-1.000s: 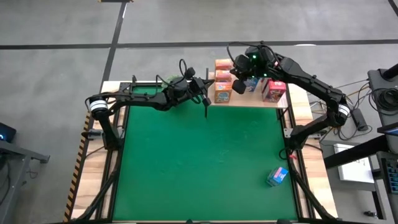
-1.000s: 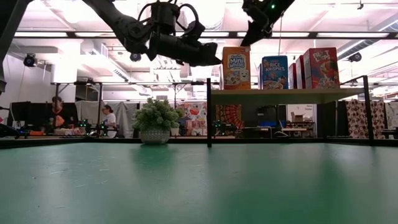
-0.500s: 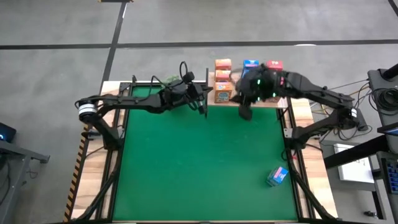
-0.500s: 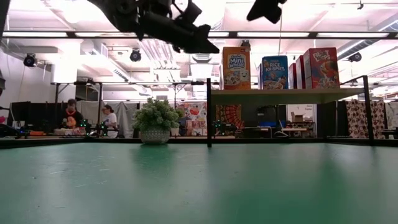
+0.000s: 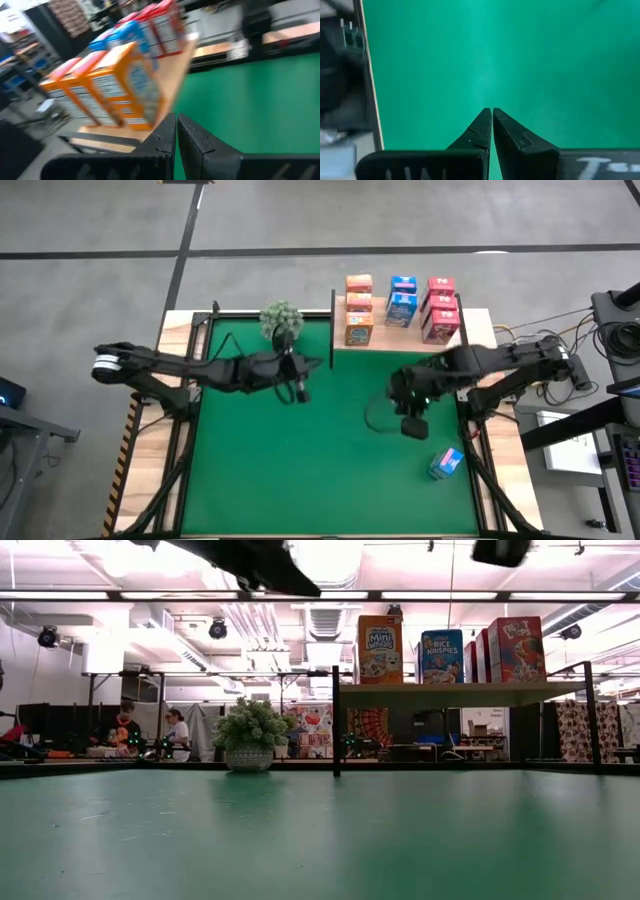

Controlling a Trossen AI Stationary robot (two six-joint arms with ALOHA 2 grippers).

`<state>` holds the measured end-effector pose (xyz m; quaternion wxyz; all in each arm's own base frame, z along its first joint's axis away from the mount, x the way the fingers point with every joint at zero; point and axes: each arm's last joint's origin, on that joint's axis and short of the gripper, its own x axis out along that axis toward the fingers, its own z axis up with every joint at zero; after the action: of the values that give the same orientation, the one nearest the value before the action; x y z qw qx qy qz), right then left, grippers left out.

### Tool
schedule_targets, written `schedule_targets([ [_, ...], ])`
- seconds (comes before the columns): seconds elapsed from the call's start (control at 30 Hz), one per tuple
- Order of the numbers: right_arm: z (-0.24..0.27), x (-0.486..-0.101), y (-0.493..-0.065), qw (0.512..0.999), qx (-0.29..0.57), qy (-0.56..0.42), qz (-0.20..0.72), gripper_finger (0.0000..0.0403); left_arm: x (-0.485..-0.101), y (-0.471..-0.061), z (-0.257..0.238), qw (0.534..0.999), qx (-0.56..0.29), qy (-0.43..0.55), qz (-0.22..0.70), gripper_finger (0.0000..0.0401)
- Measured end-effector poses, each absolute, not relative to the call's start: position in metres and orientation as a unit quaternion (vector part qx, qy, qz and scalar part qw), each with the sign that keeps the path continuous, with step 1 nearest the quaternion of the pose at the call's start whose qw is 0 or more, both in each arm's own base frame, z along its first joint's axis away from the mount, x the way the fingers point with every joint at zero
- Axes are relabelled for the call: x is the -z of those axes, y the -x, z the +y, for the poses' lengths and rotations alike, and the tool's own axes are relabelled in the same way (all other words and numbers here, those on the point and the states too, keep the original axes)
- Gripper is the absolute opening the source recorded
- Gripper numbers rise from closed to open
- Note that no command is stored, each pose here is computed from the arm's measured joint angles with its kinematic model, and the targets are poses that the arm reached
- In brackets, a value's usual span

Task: Stack cereal on shelf
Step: Put the blue cereal box on the shelf

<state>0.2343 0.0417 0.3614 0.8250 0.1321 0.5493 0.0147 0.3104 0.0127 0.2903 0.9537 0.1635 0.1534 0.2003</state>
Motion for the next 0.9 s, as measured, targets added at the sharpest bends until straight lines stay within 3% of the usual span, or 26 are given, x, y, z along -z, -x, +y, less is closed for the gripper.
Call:
schedule_targets([
  [0.27,0.085,-0.325,-0.214,0.774,-0.034,-0.125,0.620,0.0009,-0.278,-0.287,-0.036,0.969,-0.120,-0.156,0.147,0.0000],
  [0.5,0.106,-0.305,-0.193,0.718,0.001,-0.148,0.680,0.0009,-0.280,-0.286,-0.045,0.970,-0.104,-0.167,0.141,0.0000],
  [0.73,0.110,-0.291,-0.188,0.704,0.018,-0.134,0.697,0.0012,-0.282,-0.286,-0.044,0.971,-0.107,-0.168,0.134,0.0000],
  [0.9,0.110,-0.291,-0.188,0.700,0.018,-0.139,0.701,0.0049,-0.282,-0.286,-0.044,0.971,-0.107,-0.168,0.134,0.0000],
])
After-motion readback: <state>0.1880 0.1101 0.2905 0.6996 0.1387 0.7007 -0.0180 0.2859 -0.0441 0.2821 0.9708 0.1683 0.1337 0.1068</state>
